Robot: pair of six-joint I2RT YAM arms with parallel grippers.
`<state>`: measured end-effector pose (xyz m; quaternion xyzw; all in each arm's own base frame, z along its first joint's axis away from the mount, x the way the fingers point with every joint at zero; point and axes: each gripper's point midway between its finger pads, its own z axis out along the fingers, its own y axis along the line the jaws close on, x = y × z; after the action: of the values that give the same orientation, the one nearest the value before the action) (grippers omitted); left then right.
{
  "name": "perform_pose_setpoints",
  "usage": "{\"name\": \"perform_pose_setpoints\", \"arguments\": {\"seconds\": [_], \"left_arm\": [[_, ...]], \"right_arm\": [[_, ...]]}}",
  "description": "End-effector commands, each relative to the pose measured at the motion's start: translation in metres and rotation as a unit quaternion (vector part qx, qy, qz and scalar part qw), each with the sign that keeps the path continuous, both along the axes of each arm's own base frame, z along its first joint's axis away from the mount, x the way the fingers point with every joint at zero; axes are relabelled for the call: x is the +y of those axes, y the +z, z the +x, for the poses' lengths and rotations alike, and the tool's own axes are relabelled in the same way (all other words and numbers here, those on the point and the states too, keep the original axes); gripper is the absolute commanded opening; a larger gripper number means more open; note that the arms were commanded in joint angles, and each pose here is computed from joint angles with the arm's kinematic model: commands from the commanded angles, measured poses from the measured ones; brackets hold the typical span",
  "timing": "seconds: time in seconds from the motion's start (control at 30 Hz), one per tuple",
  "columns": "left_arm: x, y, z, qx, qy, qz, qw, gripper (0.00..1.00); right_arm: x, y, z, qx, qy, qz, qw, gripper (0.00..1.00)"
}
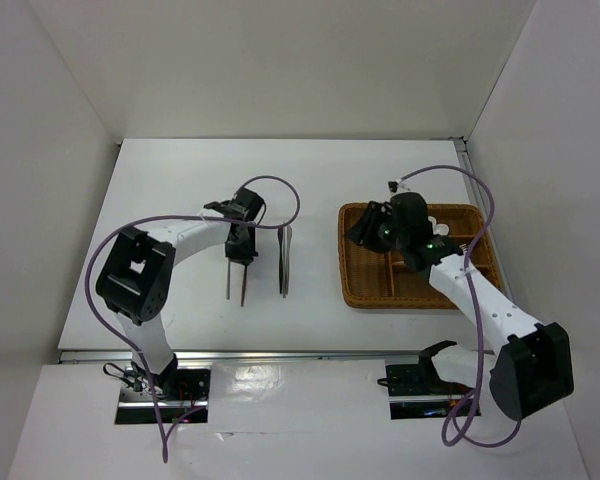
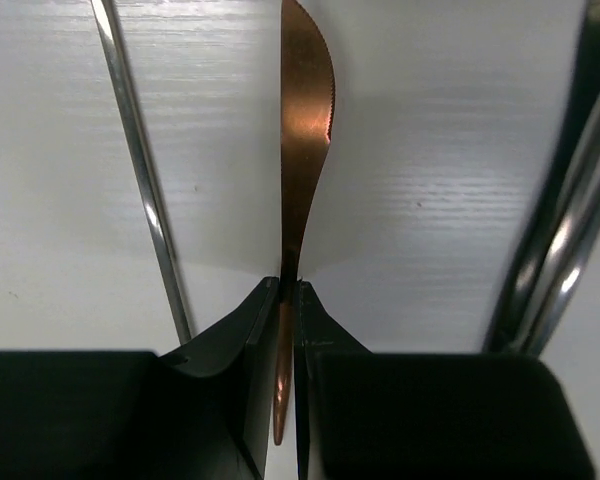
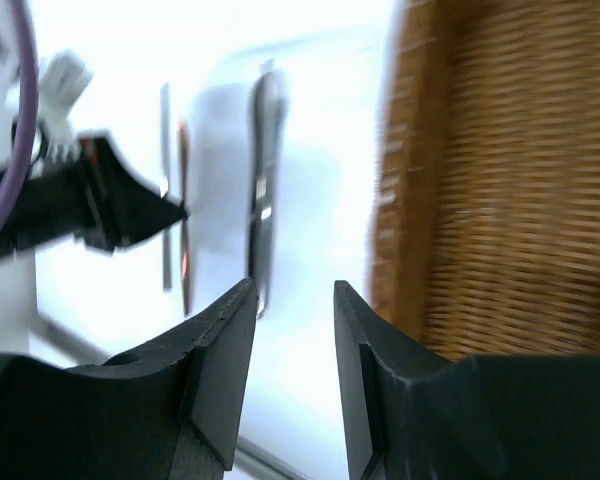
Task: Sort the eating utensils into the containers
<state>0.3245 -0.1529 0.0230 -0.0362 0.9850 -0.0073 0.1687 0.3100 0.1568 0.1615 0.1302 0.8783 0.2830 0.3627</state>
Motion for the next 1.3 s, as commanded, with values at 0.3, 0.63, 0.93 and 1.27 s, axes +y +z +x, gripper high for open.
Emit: {"name": "perform_pose_setpoints", "arguments": {"seconds": [0.3,0.63,0.93,1.27], "left_arm": [[-0.048,0.138,0.031,-0.144,0.028,-0.169,0.975,0.10],[-0.065,0.174,0.021,-0.170,0.024,-0.250,0.953,0.10],[-0.072,0.183,0.010,-0.171,0.010,-0.274,0.946,0.10],[-0.088,0.181,-0.002,-0.157,-0.009,-0.299,0.941,0.10]], "right_arm": [[0.102,0.027,-0.026,-0.112,0.173,0.038,0.978,0.47],[0.178,0.040,-0.036,-0.151,0.259,0.030,0.953,0.64],[0.194,0.033,-0.030,-0.155,0.268,0.036,0.950,0.67],[0.213,0.023,-0.013,-0.145,0.273,0.033,0.950,0.62]]}}
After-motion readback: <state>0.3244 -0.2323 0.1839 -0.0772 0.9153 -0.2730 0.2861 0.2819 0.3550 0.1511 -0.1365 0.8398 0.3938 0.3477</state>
